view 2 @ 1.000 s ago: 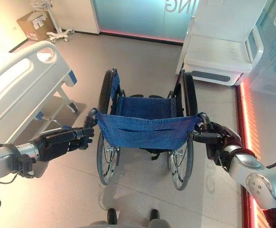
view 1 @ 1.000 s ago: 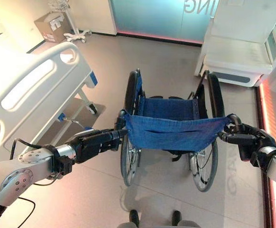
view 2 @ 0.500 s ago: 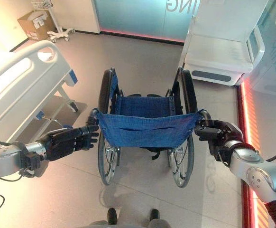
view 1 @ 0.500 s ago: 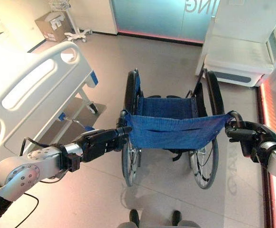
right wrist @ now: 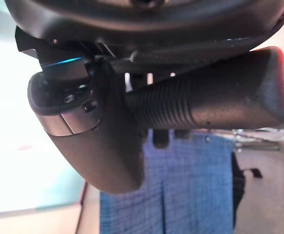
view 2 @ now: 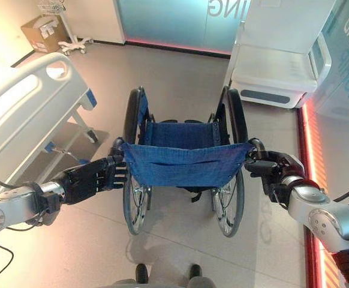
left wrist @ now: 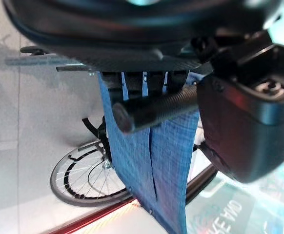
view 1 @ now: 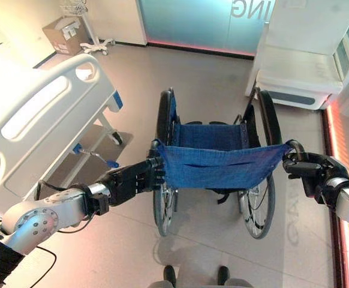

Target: Push the wheelchair next to the bed

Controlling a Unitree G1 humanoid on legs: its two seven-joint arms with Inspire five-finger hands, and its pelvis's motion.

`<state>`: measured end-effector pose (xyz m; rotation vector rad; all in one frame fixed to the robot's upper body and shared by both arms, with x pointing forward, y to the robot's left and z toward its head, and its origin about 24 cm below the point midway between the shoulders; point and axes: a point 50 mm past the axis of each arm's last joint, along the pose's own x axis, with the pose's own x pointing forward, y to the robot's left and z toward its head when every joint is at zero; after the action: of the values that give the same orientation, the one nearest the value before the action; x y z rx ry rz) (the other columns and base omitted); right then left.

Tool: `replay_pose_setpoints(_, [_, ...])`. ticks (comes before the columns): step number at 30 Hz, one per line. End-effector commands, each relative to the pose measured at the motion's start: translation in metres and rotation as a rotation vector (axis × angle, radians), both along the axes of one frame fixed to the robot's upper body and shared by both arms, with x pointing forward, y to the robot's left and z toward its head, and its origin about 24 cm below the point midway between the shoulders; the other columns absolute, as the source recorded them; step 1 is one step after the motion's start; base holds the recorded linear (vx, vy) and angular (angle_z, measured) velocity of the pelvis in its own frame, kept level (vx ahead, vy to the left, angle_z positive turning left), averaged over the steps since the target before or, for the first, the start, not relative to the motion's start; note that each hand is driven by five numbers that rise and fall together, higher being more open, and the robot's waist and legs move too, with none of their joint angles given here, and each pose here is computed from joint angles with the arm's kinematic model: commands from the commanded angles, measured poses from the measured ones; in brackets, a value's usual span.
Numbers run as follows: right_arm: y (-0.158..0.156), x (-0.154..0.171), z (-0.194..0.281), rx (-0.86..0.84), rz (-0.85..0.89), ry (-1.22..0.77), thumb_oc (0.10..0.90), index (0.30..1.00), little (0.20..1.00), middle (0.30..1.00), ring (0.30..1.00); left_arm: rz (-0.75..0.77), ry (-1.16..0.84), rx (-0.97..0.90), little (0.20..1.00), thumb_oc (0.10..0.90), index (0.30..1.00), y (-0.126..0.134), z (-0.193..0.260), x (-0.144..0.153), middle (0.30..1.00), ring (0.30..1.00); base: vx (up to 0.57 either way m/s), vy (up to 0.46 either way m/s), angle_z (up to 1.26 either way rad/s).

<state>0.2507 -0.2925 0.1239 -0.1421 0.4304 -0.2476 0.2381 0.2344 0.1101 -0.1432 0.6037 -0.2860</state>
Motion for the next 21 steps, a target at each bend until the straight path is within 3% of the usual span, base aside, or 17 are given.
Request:
replay_pose_setpoints(1, [0.032, 0.016, 0.037, 0.042, 0.171, -0.198, 0.400, 0.300, 0.300, 0.300, 0.300, -0.116, -0.371, -0.249, 0.300, 0.400, 0.300, -0.034, 0.073, 0.025, 0.300, 0.300, 0.00, 0.000, 0.00])
replay_pose_setpoints(21, [0.039, 0.020, 0.048, 0.036, 0.241, -0.205, 0.400, 0.300, 0.300, 0.300, 0.300, -0.008, -0.440, -0.248, 0.300, 0.400, 0.300, -0.022, 0.082, 0.028, 0.300, 0.300, 0.00, -0.061, 0.00])
